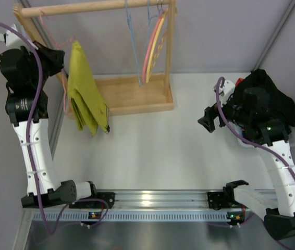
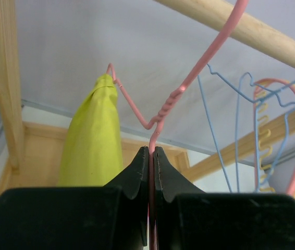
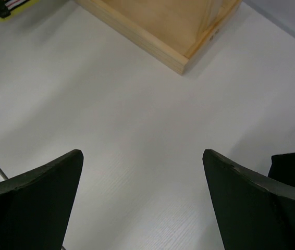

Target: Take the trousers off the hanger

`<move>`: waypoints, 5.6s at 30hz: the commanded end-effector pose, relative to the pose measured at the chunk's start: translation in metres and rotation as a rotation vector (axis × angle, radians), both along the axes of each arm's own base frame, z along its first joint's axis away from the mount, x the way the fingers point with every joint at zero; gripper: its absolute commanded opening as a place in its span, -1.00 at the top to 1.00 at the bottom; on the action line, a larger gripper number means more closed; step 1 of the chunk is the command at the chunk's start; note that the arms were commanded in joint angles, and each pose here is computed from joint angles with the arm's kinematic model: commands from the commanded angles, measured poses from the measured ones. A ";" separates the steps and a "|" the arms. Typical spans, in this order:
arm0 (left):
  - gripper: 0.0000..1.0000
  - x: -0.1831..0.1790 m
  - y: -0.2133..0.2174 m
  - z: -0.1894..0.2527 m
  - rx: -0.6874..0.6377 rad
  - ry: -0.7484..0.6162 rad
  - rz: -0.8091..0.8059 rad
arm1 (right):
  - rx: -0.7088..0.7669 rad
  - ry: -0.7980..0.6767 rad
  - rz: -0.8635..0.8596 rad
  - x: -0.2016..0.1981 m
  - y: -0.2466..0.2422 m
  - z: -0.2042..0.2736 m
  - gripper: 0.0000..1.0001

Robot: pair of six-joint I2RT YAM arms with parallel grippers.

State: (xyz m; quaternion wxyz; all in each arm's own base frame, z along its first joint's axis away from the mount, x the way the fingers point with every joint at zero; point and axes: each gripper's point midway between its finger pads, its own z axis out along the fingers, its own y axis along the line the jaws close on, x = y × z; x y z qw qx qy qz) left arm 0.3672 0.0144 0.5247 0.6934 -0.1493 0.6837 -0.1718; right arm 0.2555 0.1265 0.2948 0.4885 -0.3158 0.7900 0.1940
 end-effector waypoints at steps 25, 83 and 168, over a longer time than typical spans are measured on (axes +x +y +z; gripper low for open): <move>1.00 -0.085 -0.029 0.029 -0.082 -0.176 -0.061 | 0.333 -0.612 0.441 -0.054 0.353 0.096 -0.99; 1.00 -0.107 -0.040 0.050 -0.093 -0.237 -0.099 | 0.195 -0.803 0.167 0.026 0.396 0.086 -0.68; 1.00 -0.093 -0.044 0.036 -0.170 -0.182 -0.133 | 0.298 -0.643 0.333 -0.004 0.439 0.087 -0.99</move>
